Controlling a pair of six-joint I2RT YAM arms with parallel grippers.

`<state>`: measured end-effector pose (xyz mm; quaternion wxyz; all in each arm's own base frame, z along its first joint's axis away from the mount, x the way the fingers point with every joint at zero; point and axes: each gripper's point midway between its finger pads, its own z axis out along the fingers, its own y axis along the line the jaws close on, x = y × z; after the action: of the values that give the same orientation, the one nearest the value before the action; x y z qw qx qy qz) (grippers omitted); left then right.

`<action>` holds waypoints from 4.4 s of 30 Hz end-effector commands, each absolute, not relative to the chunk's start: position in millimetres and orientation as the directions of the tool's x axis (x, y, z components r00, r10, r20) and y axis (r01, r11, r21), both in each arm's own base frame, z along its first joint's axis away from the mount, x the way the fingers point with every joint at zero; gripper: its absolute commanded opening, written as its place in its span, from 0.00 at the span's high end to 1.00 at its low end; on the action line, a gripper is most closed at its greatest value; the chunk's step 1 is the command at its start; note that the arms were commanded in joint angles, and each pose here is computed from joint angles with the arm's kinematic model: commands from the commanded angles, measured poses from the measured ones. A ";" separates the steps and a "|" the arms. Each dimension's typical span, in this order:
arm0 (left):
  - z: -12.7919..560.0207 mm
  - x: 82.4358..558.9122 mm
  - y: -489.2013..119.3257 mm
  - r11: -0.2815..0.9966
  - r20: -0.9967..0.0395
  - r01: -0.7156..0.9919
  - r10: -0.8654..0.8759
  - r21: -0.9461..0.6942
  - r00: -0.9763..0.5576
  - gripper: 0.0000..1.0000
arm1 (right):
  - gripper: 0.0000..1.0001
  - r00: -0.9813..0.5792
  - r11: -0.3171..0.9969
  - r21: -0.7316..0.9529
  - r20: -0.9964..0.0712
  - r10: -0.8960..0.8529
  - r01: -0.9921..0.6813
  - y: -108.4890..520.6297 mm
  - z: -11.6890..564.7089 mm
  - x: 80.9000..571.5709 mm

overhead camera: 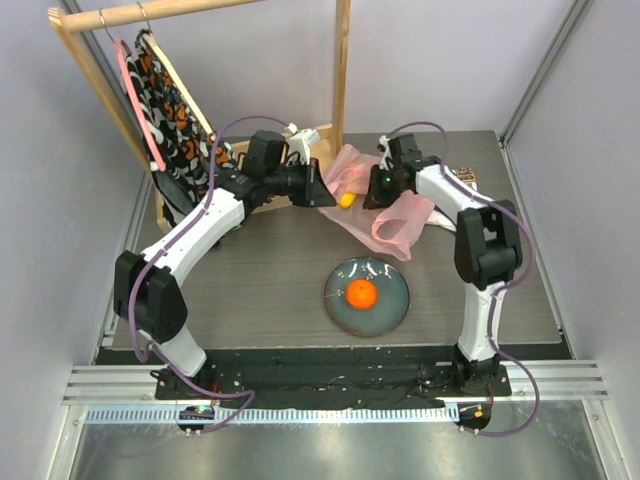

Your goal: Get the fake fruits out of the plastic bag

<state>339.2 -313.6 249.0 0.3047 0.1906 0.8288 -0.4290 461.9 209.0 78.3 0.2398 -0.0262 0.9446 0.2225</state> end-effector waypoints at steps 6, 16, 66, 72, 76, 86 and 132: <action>272.6 368.8 -331.7 0.531 -0.728 0.629 0.032 -0.568 -0.685 1.00 | 0.79 -0.837 0.826 0.433 -0.542 -0.081 -0.360 190.4 167.9 362.9; 322.1 344.2 -335.9 0.409 -0.766 0.699 0.000 -0.587 -0.643 1.00 | 0.45 -0.836 0.853 0.457 -0.547 0.044 -0.254 202.5 149.3 399.1; 294.7 305.1 -332.7 0.378 -0.744 0.731 0.143 -0.568 -0.652 1.00 | 0.00 -0.790 0.827 0.547 -0.561 0.246 -0.132 239.3 142.0 524.3; 296.1 305.8 -338.0 0.366 -0.745 0.735 0.148 -0.570 -0.651 1.00 | 0.00 -0.788 0.830 0.536 -0.574 0.224 -0.155 262.8 121.3 541.1; 293.8 306.3 -336.9 0.376 -0.749 0.739 0.152 -0.560 -0.645 1.00 | 0.04 -0.794 0.850 0.505 -0.573 0.203 -0.147 263.3 107.4 540.0; 280.6 328.5 -334.3 0.462 -0.760 0.724 0.147 -0.513 -0.633 1.00 | 0.50 -0.748 0.814 0.494 -0.653 0.116 -0.304 256.0 157.5 530.2; 286.6 391.0 -303.0 0.656 -0.827 0.654 0.080 -0.376 -0.556 1.00 | 0.73 -0.147 0.179 -0.014 -0.510 -0.848 -0.984 168.8 166.8 198.3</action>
<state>394.3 -311.3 252.1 0.3676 0.2123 0.8334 -0.3539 186.4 184.8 183.1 0.2140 -0.6162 0.7256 0.2191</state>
